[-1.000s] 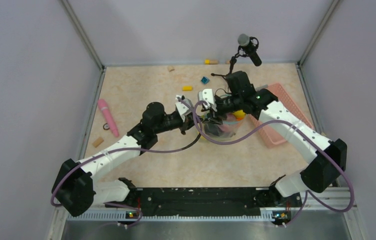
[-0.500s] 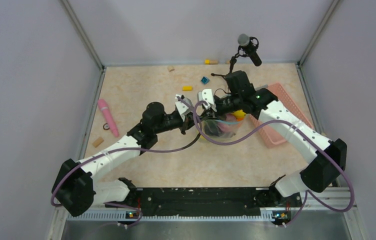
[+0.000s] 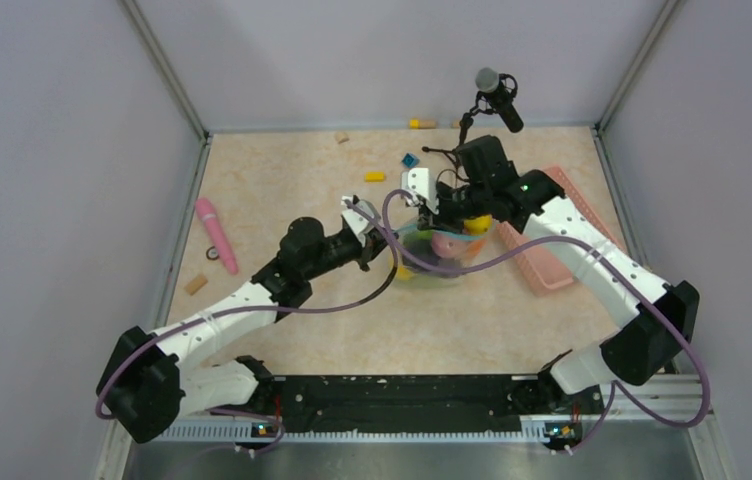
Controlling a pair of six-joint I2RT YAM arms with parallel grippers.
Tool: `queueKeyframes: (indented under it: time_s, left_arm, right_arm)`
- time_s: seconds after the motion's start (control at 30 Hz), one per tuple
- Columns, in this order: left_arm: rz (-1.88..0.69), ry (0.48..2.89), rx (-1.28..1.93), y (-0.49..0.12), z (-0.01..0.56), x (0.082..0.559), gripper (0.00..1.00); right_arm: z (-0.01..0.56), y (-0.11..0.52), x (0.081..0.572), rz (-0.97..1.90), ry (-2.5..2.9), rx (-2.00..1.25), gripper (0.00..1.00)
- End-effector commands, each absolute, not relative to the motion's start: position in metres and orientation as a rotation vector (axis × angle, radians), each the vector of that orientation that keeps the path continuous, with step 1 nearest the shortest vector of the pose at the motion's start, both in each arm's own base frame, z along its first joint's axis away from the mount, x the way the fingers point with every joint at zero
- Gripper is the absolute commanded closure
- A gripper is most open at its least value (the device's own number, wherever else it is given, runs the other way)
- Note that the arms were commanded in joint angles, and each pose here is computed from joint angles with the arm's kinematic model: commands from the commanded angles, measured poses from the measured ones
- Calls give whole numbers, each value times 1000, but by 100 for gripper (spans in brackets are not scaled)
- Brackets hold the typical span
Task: Place the food in the zip-top bag and seal the zipper
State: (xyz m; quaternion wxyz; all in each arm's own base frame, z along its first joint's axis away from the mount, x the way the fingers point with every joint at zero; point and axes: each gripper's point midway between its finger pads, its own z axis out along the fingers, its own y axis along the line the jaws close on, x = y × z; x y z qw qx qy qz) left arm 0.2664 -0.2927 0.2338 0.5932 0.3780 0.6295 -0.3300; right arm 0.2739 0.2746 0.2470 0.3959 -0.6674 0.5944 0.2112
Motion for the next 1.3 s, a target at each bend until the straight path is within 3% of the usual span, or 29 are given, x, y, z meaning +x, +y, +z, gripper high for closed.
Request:
queueKeyframes:
  time_s: [0.0,0.23,0.63,0.83,0.87,0.97,1.0,1.07,1.27]
  left_arm:
    - [-648,1521,732,-262,230,283,100]
    - [-546,1535,569,-231,230,295,100]
    - [-462,1524,441,-197,234,299,100]
    - [-587,1477,540,-221,248,290,99]
    - [-629,1457,573,-229,253,287,76]
    - [-772,1373,731,-258,267,271,19]
    - [-811,1350,781,-268,271,267,10]
    - [-855,1309,871,-281,277,264,2]
    - [-946,1287,1083,-308,274,262,2]
  right_arm:
    - [268,189,321,164,1713,-1485,100]
    - [275,140,335,-24,1826,-1374,100]
    - [266,93,324,-95,1984,-1350,100]
    - [279,144,313,191,1763,-1470,100]
    - [284,157,312,246,1691,-1484,100]
    - [287,192,293,433,1520,-1579,100]
    - [284,200,286,476,1484,-1616,100]
    - [279,214,277,539,1459,-1663,100]
    - [264,247,263,674,1454,-1736,100]
